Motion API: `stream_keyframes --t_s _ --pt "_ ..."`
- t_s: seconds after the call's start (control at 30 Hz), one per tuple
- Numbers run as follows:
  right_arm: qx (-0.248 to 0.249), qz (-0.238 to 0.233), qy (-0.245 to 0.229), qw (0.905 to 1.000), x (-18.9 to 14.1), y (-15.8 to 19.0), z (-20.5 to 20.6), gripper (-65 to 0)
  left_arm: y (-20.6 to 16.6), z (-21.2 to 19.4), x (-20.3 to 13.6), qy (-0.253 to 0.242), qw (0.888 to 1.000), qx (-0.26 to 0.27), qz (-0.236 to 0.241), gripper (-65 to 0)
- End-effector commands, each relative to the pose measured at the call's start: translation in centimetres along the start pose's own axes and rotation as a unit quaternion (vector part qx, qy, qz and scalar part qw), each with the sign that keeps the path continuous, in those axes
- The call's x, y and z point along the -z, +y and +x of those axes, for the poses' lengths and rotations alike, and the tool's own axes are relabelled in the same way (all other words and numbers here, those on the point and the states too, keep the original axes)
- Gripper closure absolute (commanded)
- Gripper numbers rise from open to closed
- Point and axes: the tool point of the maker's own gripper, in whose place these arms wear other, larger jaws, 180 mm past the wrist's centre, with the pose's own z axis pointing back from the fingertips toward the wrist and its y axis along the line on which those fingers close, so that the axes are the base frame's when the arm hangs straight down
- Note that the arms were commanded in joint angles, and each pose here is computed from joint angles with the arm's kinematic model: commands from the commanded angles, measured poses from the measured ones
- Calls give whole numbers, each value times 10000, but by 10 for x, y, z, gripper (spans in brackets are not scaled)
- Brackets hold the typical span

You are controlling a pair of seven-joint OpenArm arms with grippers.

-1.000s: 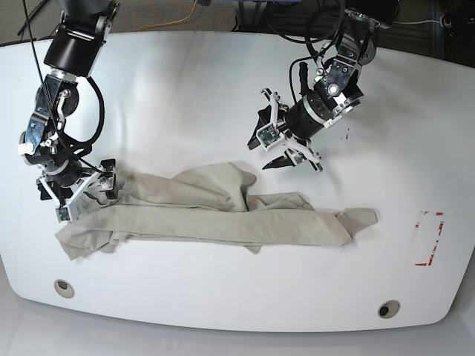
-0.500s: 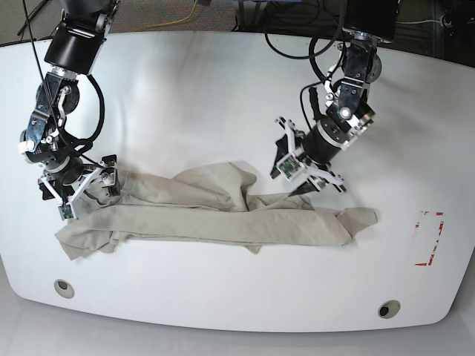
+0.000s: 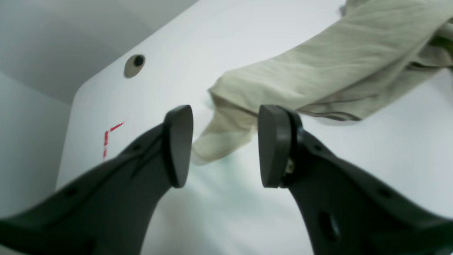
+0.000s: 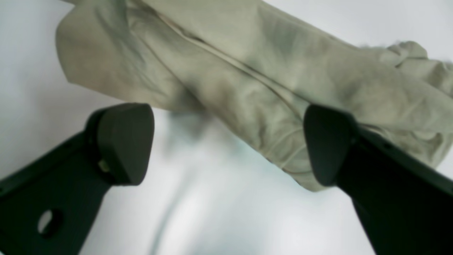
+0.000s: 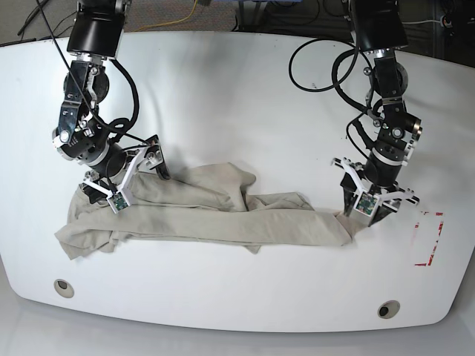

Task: Layout the t-shirt on the table in an organized manner, then fold the t-shirt properly
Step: 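Raise both grippers and move them over the shirt body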

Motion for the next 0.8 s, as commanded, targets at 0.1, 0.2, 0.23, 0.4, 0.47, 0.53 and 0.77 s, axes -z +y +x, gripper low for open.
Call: stream_keyframes --t_s 0.1,0.2,0.23,0.4,0.47,0.53,0.77 --pt "-361 218 -144 9990 6 17 19 -650 66 20 1 -362 9957 -245 811 -284" --pt "-531 418 -86 9977 11 33 19 -650 88 14 0 -292 9940 -274 1020 -284" --pt "-615 518 -71 9967 13 41 19 -650 98 10 -2 -246 9932 -257 1112 -284" --pt "-911 864 55 9921 23 70 16 -650 114 4 -6 -176 9917 -213 1256 -284" --pt "-1064 895 128 9902 25 77 14 -650 116 3 -7 -160 9916 -185 1273 -284" --pt "-1242 888 220 9880 29 84 11 -650 120 3 -9 -148 9914 -137 1293 -284" --pt "-1916 687 410 9782 44 102 17 -650 127 -4 -10 -72 9913 -65 1314 -284"
